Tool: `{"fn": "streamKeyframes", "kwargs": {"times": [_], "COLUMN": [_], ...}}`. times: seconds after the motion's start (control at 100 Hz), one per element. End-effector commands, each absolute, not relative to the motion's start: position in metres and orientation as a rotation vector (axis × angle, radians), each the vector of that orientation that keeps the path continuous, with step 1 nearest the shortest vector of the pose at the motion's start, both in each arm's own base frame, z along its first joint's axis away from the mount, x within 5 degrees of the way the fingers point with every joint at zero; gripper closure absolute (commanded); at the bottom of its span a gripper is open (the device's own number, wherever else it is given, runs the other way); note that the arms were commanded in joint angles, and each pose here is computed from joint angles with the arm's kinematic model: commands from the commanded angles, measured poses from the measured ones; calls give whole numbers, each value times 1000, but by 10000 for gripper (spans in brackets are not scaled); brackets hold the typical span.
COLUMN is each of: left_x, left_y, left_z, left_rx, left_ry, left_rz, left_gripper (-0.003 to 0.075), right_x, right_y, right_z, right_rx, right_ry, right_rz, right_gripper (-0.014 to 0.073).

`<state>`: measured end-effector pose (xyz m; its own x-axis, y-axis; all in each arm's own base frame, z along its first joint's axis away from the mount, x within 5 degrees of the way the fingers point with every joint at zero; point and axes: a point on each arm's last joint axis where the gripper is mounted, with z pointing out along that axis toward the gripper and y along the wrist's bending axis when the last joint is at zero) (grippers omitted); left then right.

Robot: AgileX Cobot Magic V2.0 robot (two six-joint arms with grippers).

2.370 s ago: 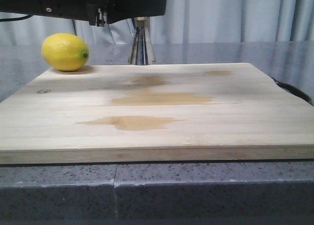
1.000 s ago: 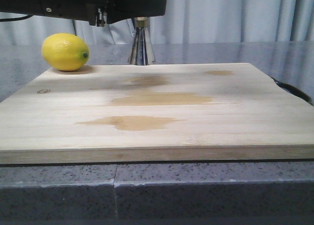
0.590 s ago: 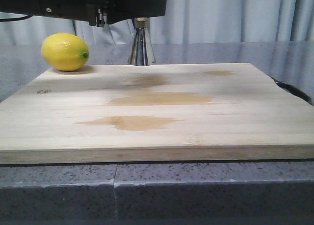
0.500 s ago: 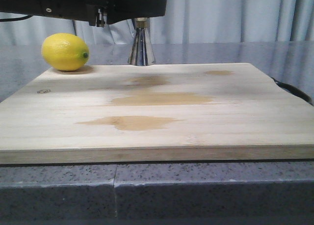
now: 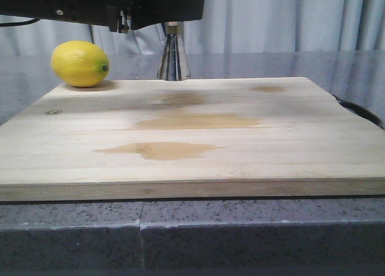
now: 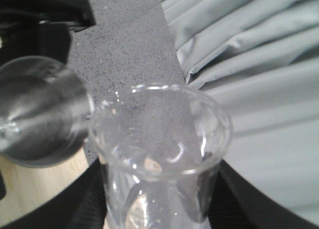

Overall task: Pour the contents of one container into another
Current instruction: 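Set the beaker back on the board and open the right gripper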

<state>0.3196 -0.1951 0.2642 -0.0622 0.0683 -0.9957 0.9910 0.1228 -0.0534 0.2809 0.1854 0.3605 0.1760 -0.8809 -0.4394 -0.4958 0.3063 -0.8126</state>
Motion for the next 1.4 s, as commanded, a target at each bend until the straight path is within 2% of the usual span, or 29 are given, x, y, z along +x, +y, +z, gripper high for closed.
{"fn": "streamKeyframes", "kwargs": {"times": [0.0,0.14,0.34,0.68,0.81,0.96,1.08,1.39], "left_x": [311,311,311,311,311,311,311,311], "left_y": [-198,-198,-198,-198,-198,-198,-198,-198], "left_z": [298,298,298,298,298,298,298,298], "left_rx": [1087,1087,1087,1087,1087,1087,1087,1087], "left_ry": [1201,1201,1201,1201,1201,1201,1201,1201], "left_rz": [-1213,-1213,-1213,-1213,-1213,-1213,-1213,-1213], "left_gripper": [459,459,459,459,459,459,459,459], "right_x": [278,288,288,274,269,271,278,294], "right_y": [169,138,92,51,51,53,64,75], "right_z": [394,395,381,313,291,271,257,232], "right_rx": [-1128,-870,-621,-261,-229,-151,-257,-330], "right_ry": [1475,1640,1679,1662,1619,1596,1596,1528], "right_rz": [-344,-183,-98,41,63,166,234,286], "right_gripper": [325,325,325,325,325,325,325,325]}}
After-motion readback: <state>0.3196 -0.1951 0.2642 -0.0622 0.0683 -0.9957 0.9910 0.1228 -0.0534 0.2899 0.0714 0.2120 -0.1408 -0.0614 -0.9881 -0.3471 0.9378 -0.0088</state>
